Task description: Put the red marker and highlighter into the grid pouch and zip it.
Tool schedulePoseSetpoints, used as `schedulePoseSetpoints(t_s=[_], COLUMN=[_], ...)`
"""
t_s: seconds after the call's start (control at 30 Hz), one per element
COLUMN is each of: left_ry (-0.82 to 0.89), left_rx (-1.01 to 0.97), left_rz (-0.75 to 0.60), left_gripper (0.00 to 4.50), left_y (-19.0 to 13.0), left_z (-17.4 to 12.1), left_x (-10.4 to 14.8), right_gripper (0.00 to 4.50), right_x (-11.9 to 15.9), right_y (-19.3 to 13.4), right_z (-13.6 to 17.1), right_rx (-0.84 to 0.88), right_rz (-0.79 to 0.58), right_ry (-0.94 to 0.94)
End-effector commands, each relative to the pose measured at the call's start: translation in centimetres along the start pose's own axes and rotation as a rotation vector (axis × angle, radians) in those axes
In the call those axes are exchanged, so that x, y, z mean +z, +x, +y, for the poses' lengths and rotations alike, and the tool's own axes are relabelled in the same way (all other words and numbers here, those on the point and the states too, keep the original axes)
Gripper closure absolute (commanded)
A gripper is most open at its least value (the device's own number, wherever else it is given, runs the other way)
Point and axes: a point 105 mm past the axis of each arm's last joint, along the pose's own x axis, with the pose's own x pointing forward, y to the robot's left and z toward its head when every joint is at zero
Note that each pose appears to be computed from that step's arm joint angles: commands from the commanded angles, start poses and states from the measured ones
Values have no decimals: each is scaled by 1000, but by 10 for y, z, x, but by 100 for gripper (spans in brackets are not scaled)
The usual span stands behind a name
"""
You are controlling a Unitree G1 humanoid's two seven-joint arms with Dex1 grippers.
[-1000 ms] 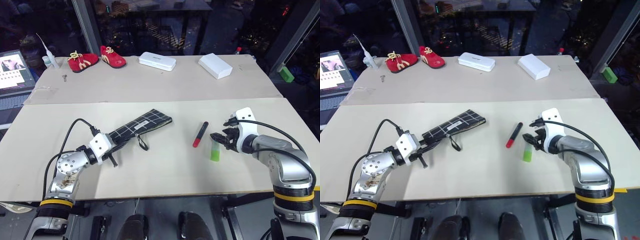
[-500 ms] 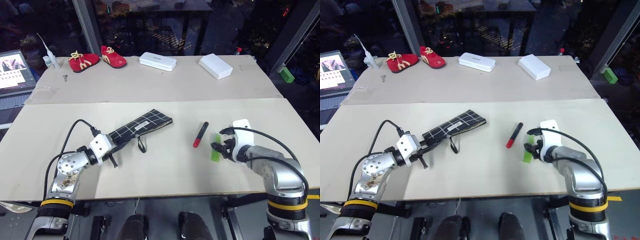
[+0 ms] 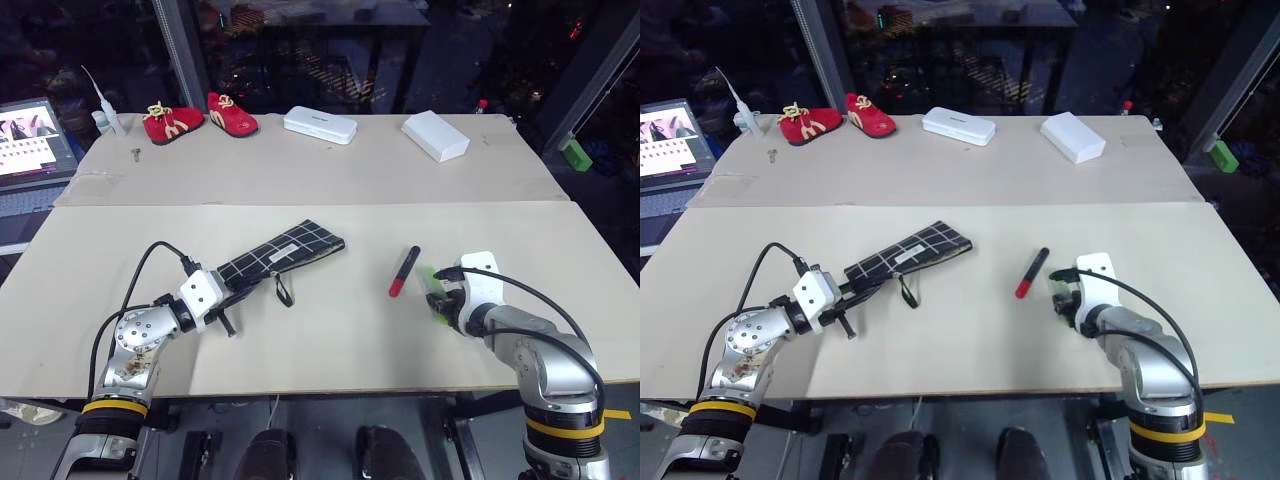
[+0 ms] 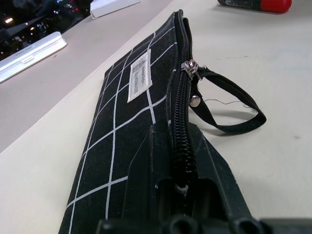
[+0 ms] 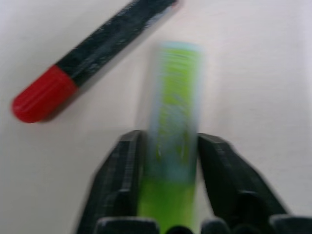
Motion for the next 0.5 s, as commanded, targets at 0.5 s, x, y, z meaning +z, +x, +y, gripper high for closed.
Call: schedulePoseSetpoints(t_s=[0.5], left_ry=[18], left_rx=[-6], left_rz=[-53], left_gripper=[450], left_y=[2], left_z=[3], left_x=[15], right_gripper=[347], right_x=[121], right_y=[-32], right_z=[7], right_rx=[95], right_rz=[-544], right_ry=[-464])
